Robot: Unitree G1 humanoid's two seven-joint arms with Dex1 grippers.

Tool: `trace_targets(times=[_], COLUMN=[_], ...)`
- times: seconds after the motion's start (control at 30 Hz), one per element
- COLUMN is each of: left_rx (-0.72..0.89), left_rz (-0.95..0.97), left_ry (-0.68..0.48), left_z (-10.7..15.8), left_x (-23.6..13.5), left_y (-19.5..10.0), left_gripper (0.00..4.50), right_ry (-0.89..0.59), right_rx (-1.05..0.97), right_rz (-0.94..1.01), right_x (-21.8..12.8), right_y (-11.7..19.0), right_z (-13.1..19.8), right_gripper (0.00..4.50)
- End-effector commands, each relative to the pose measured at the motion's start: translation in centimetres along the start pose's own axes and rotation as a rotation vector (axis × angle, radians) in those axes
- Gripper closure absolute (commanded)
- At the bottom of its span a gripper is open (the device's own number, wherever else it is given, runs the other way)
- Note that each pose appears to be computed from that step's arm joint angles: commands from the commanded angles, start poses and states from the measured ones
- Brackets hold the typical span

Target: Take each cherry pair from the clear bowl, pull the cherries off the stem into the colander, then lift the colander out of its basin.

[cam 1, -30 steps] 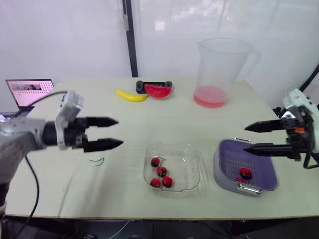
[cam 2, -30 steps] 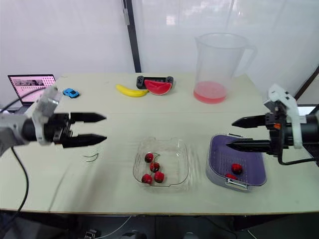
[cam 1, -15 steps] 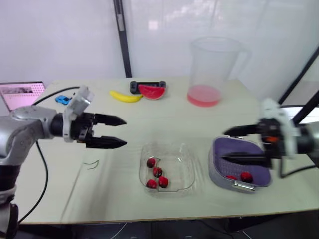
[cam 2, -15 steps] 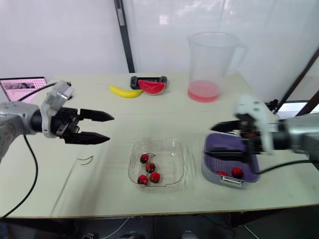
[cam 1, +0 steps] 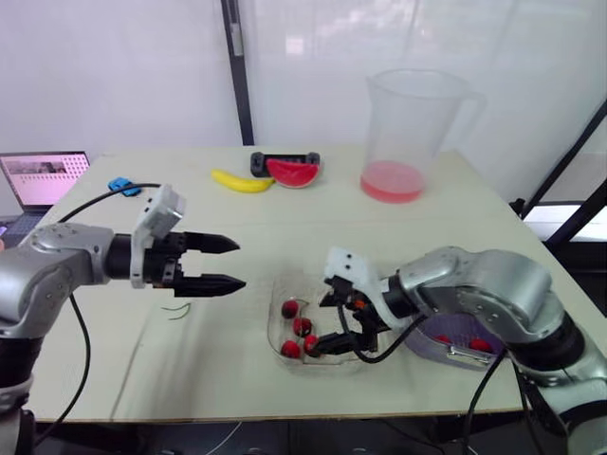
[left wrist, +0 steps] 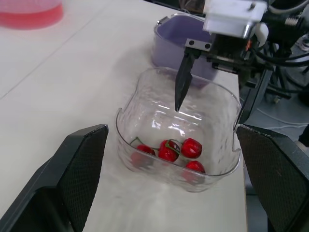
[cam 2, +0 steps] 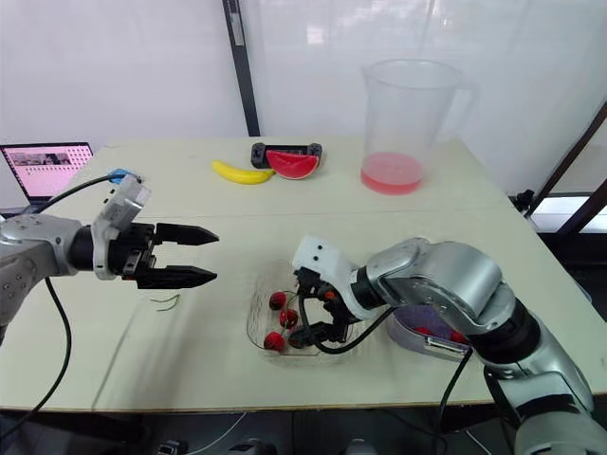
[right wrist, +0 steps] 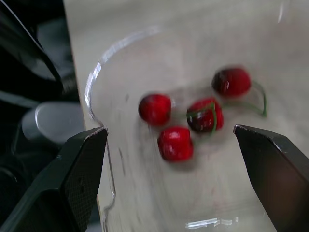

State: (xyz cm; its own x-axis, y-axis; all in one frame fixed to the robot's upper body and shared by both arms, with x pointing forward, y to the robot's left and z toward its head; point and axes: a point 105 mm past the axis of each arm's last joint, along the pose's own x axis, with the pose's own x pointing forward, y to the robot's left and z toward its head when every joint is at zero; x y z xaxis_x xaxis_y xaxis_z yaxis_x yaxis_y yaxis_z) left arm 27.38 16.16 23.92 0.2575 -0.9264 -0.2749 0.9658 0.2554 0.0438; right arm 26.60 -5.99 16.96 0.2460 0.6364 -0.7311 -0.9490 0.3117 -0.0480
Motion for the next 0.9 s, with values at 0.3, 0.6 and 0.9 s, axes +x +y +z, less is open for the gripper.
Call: trace_targets(times=[0.3,0.6,0.9], left_rx=[0.140,0.212,0.197], left_rz=[0.105,0.181,0.158], left_ry=[0.001,0.000,-0.065], left_z=[1.5,2.3,3.4], left_x=[-1.0,-1.0,-0.4], left_y=[0.3,1.2,1.2], left_gripper=[0.06,0.00,0.00], right_ry=[0.073,0.125,0.159], right_rx=[0.068,0.111,0.122], right_rz=[-0.034,-0.043,-0.058], right_x=[2.2,4.6,4.9], right_y=[-0.3,-0.4,-0.6], right_z=[0.4,-0.3,-1.0], right_gripper=[0.00,1.74,1.74])
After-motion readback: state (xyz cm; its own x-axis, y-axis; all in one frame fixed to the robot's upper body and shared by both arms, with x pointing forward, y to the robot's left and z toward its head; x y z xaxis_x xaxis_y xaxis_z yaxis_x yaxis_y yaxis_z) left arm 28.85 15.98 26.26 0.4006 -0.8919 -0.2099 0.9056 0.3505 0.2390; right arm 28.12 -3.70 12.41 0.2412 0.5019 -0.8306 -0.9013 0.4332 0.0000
